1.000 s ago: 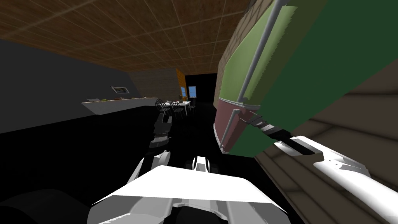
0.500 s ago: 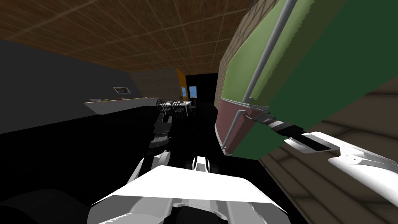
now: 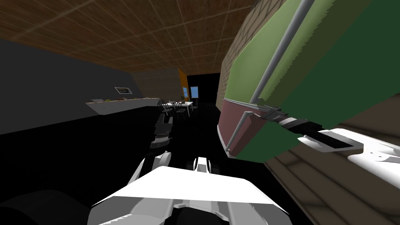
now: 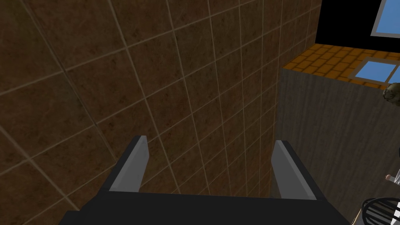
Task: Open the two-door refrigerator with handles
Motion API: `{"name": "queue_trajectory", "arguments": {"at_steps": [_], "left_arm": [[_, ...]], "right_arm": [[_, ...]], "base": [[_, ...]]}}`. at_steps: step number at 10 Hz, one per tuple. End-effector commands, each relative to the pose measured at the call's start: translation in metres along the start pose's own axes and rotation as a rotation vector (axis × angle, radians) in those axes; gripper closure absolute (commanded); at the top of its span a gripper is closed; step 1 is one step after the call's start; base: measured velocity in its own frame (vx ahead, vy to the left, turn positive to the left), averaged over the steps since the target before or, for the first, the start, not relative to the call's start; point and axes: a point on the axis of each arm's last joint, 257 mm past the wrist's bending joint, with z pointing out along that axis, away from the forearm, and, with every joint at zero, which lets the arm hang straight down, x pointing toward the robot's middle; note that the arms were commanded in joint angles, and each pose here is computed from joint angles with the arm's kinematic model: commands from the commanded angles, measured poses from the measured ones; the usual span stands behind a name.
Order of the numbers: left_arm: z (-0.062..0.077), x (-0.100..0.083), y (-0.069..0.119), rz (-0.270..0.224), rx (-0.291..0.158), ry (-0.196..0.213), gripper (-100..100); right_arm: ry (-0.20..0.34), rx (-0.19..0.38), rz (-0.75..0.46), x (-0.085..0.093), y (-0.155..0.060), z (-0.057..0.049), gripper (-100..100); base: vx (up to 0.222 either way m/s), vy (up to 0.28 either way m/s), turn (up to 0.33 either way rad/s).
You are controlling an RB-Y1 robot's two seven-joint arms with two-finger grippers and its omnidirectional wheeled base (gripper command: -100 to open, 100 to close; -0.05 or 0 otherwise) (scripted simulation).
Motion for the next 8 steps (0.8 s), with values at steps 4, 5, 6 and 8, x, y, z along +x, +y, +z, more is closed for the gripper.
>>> {"name": "queue_trajectory", "arguments": {"at_steps": [4, 5, 6, 8], "left_arm": [[0.0, 0.0, 0.0, 0.0, 0.0, 0.0, 0], [0.0, 0.0, 0.0, 0.0, 0.0, 0.0, 0], [0.0, 0.0, 0.0, 0.0, 0.0, 0.0, 0], [0.0, 0.0, 0.0, 0.0, 0.0, 0.0, 0]], "right_arm": [[0.057, 0.015, -0.171, 0.026, -0.054, -0.003, -100], [0.051, 0.013, -0.154, 0.024, -0.051, -0.004, -100], [0.063, 0.014, -0.163, 0.027, -0.065, -0.003, -100], [0.057, 0.01, -0.159, 0.026, -0.057, -0.004, 100]], "base": [[0.04, 0.06, 0.01], [0.019, 0.021, -0.001], [0.093, 0.02, 0.069], [0.022, 0.011, -0.018]]}}
